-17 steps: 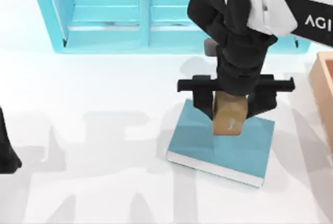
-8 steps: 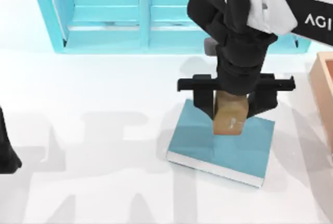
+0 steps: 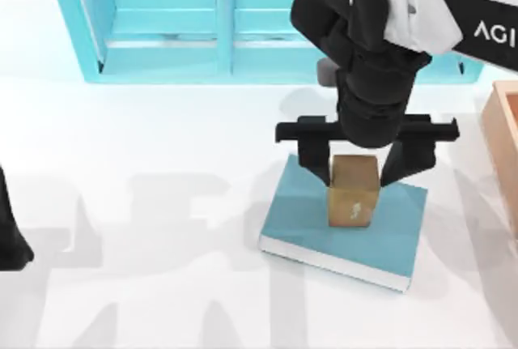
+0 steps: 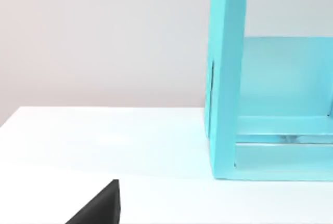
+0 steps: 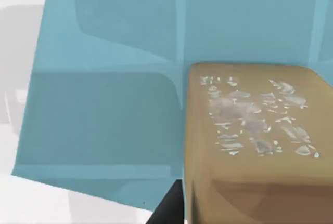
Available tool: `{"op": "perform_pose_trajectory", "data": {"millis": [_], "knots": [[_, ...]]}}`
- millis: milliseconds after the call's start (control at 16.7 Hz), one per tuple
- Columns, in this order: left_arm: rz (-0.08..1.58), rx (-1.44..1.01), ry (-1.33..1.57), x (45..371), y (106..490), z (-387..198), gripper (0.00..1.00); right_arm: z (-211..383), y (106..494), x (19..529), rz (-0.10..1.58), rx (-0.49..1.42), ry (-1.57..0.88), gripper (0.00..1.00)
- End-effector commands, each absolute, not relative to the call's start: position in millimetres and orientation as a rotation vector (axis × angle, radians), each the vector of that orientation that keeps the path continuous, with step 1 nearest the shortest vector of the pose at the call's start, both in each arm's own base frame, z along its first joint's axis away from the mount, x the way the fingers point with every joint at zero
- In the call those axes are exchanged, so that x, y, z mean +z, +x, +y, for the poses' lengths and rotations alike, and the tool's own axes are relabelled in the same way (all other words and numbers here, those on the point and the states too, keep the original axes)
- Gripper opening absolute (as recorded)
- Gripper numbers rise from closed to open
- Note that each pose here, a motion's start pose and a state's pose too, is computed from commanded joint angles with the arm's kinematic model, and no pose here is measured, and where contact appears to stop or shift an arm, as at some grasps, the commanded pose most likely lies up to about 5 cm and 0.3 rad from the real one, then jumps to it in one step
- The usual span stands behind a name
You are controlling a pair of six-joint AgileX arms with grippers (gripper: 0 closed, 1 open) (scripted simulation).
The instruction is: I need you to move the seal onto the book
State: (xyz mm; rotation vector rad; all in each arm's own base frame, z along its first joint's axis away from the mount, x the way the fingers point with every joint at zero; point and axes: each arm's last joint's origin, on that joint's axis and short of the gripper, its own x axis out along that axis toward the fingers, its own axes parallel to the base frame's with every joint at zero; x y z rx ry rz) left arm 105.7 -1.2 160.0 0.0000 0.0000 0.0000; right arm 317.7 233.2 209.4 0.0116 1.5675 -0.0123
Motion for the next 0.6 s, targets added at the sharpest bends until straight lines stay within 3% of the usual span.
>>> {"op": "perform_pose_trajectory", "data": {"millis": [120,180,600], "knots": [[0.0,0.0,0.0,160.0,105.7,-1.2,1.0,233.2,317.7,209.4,1.568,-0.012,0.012,0.98],[0.0,0.0,0.0,160.0,105.7,-1.2,1.0,233.2,317.7,209.4,1.568,-0.012,0.012,1.0],[0.0,0.0,0.0,160.0,105.7,-1.2,1.0,233.2,317.7,209.4,1.568,-0.012,0.012,1.0]]}}
